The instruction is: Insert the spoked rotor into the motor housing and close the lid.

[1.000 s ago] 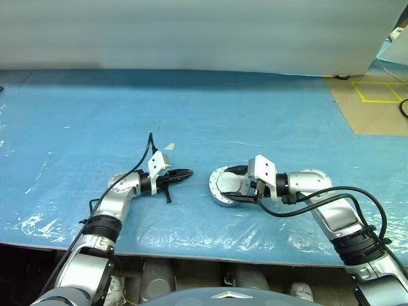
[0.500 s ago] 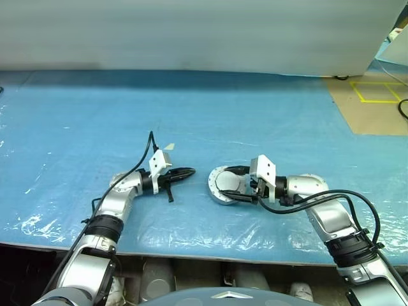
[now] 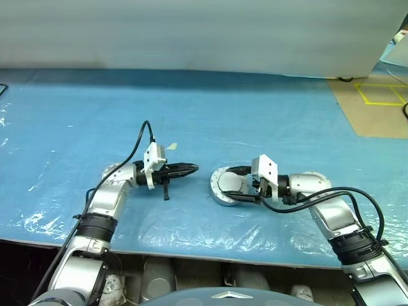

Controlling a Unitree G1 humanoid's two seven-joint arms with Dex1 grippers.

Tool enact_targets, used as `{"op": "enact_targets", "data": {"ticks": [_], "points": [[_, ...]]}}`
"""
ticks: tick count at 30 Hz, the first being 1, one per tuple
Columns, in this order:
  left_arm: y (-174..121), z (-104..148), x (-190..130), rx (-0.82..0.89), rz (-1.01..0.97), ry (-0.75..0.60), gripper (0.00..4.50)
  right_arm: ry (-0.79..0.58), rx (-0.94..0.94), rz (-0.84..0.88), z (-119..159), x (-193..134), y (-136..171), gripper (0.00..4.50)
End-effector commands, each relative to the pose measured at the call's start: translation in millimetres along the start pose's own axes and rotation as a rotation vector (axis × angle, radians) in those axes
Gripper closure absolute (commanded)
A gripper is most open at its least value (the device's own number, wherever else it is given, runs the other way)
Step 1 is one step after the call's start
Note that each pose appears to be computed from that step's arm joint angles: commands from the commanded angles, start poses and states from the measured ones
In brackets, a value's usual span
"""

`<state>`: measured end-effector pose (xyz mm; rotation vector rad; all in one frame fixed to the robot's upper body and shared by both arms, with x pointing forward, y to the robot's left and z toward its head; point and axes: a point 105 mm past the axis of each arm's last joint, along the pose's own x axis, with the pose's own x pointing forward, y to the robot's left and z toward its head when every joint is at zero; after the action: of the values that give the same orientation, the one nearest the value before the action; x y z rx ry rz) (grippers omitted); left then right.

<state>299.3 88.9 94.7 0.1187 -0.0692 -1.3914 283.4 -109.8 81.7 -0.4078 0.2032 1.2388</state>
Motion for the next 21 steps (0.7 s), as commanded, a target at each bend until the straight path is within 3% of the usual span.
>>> {"op": "enact_targets", "data": {"ticks": [1, 18, 21], "points": [[-8.3, -2.9, 1.8, 0.023, -0.039, 0.026, 4.5, 0.138, 0.071, -0.038, -34.9, -4.8, -1.9, 1.52], [-12.0, -17.2, 11.7, -0.021, -0.064, 0.069, 4.5, 0.267, 0.158, -0.042, -50.8, -8.7, 0.4, 1.52], [-10.9, -15.5, 13.6, -0.02, -0.058, 0.059, 4.5, 0.299, 0.071, -0.077, -54.9, -10.3, -7.0, 1.52]]}}
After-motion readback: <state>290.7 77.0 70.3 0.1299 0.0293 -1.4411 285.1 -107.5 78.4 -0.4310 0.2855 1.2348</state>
